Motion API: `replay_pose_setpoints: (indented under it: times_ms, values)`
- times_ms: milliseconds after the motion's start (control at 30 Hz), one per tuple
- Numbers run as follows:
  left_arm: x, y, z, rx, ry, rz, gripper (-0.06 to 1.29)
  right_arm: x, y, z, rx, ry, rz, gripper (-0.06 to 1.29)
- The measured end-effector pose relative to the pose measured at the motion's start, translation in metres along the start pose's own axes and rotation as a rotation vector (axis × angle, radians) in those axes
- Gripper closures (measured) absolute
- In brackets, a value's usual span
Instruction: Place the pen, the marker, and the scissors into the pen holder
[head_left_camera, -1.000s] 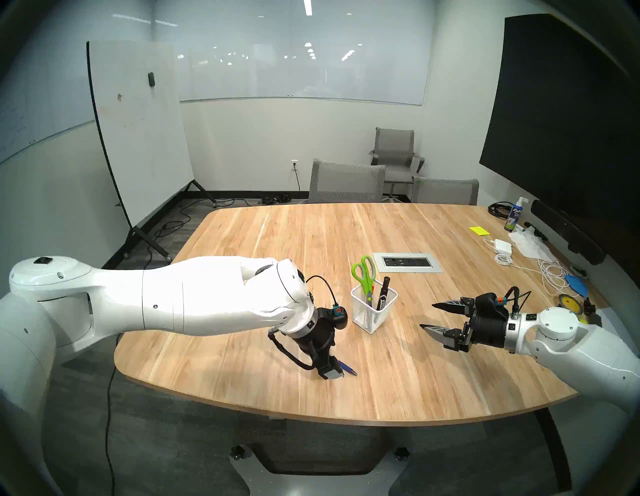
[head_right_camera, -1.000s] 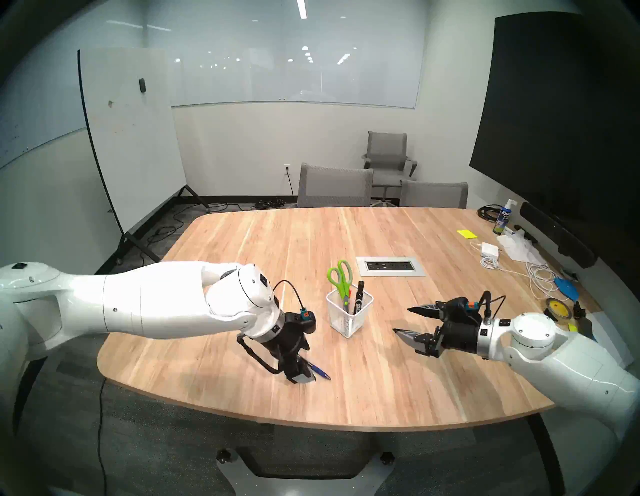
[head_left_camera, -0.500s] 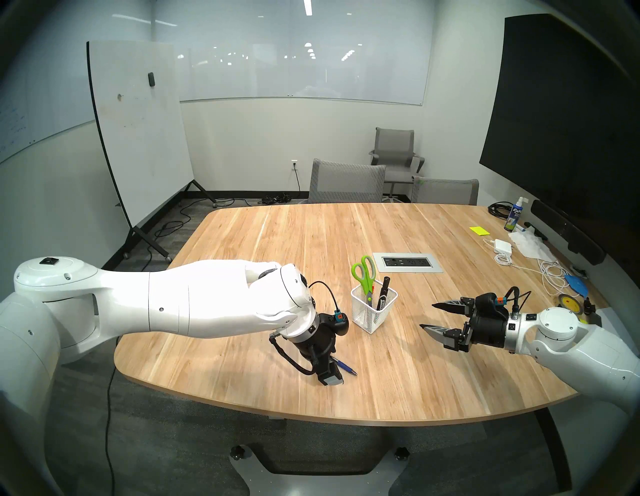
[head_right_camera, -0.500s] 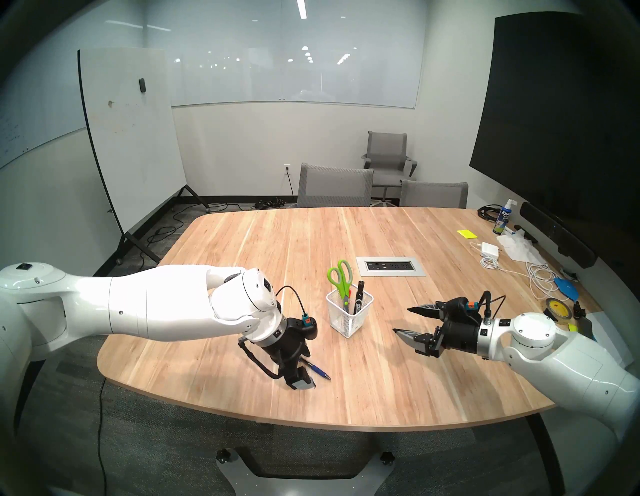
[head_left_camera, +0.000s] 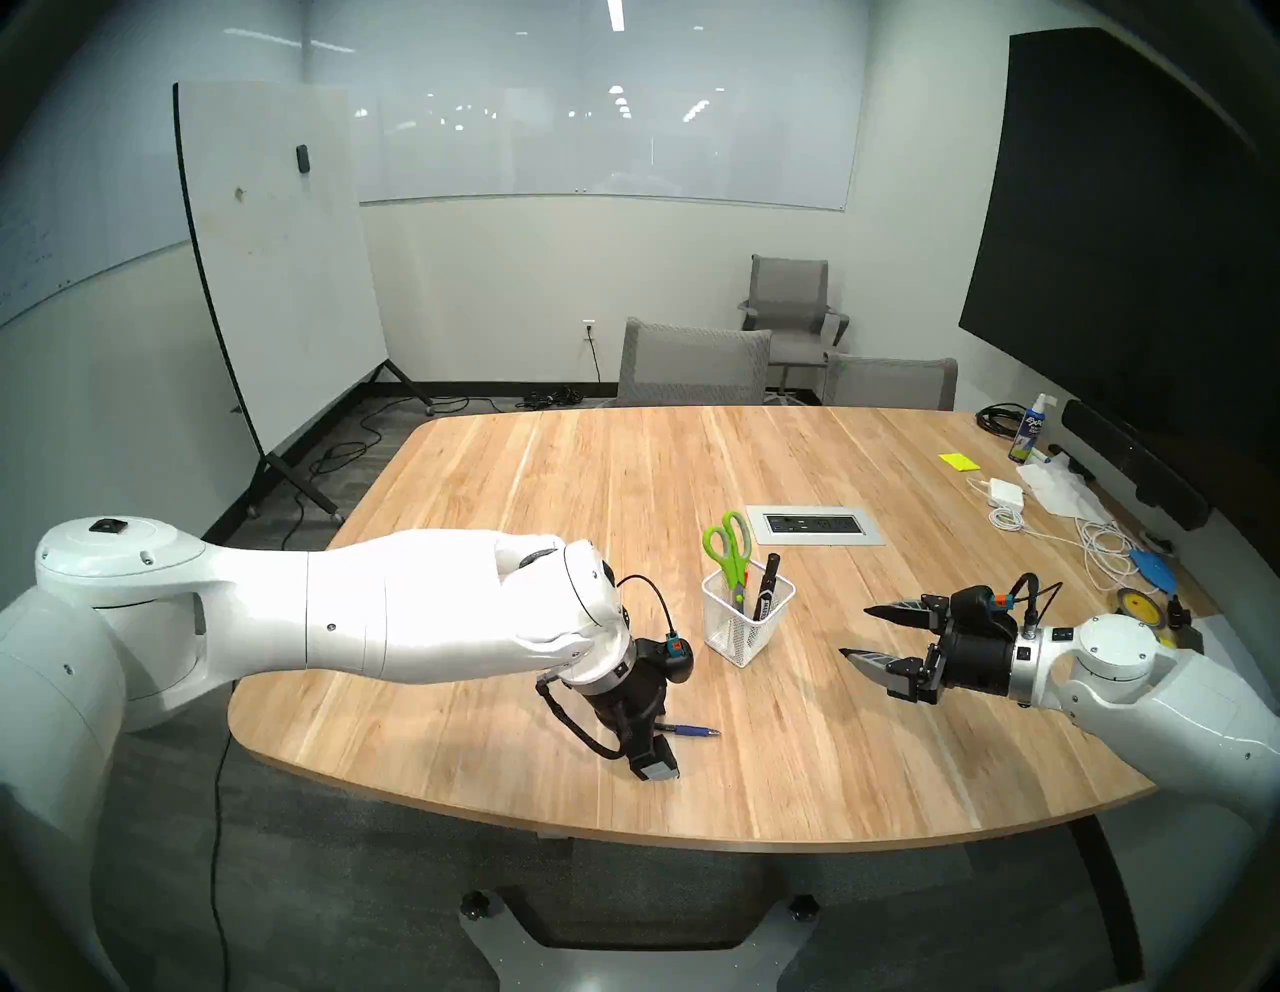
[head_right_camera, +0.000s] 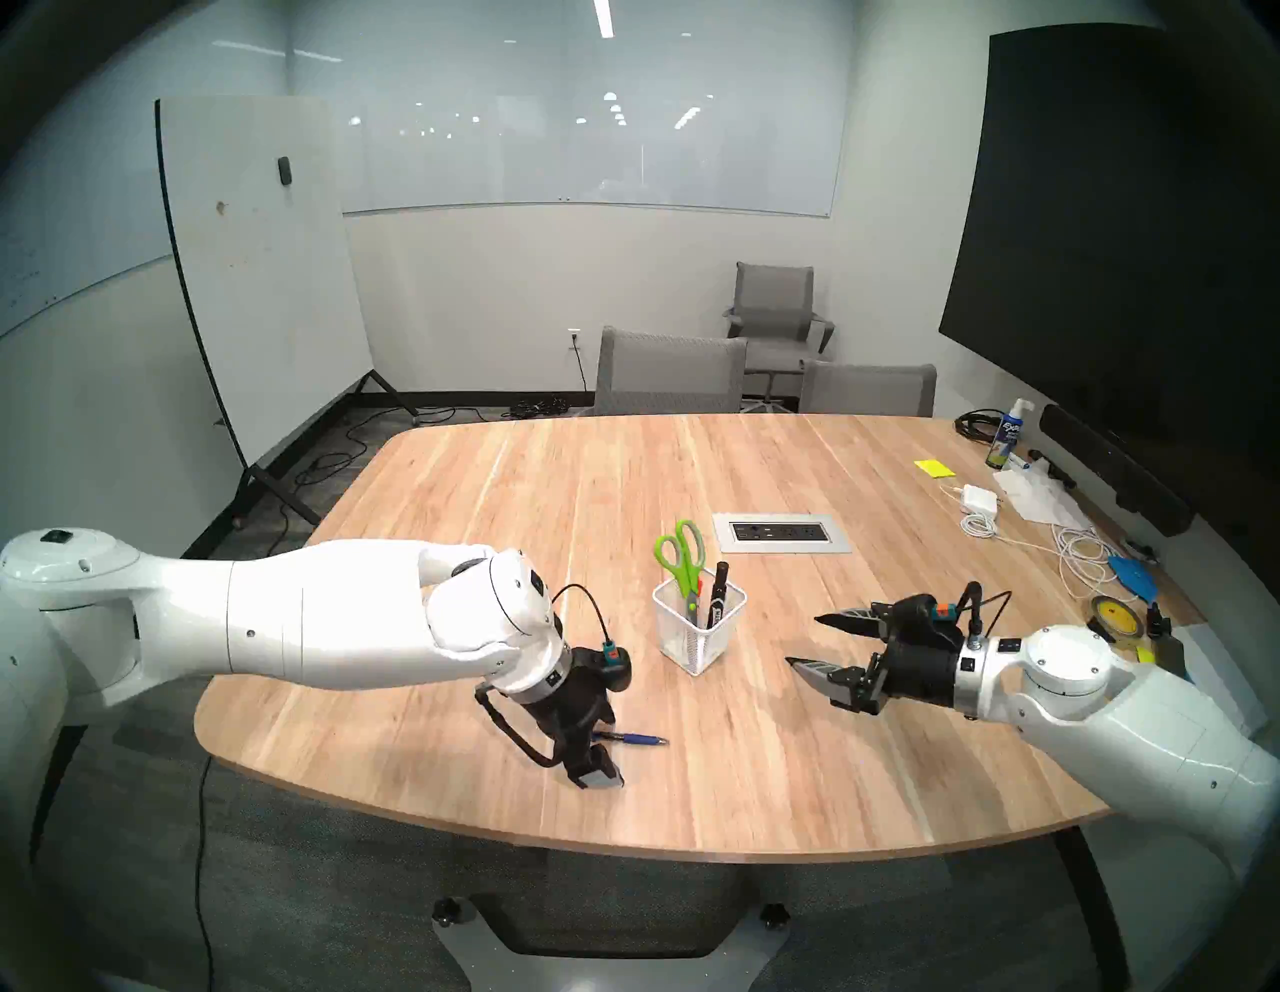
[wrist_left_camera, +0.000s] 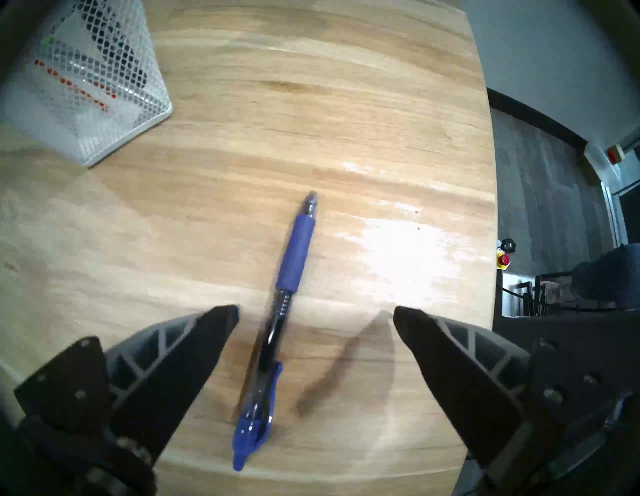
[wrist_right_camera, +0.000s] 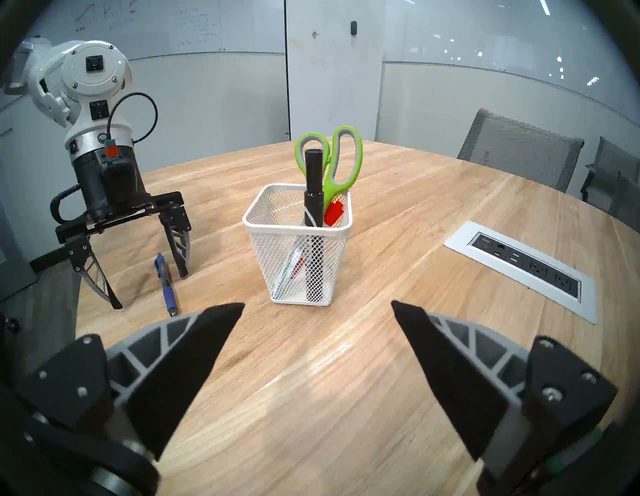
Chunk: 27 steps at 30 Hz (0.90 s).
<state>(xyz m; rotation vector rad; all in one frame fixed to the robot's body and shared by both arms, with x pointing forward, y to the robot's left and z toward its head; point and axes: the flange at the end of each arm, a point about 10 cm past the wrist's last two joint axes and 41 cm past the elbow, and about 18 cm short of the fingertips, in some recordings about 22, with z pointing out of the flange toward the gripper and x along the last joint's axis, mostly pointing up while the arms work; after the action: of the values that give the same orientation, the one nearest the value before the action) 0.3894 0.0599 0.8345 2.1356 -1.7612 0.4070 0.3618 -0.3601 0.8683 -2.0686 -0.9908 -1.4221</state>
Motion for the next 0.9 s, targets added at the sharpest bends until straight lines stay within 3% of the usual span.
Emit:
replay_pose_setpoints:
  times_ms: [500, 667, 900]
  values:
    - [0.0044, 0.0008, 0.003, 0.011, 0.004, 0.003, 0.05, 0.0, 0.0, 0.0, 0.0, 0.0, 0.0, 0.01]
    - [0.0047, 0.0014, 0.0042, 0.009, 0.005, -0.001, 0.16, 0.0, 0.0, 0.0, 0.0, 0.0, 0.0, 0.01]
    - [0.0046, 0.0018, 0.0053, 0.007, 0.007, -0.004, 0.53, 0.0, 0.0, 0.0, 0.0, 0.0, 0.0, 0.01]
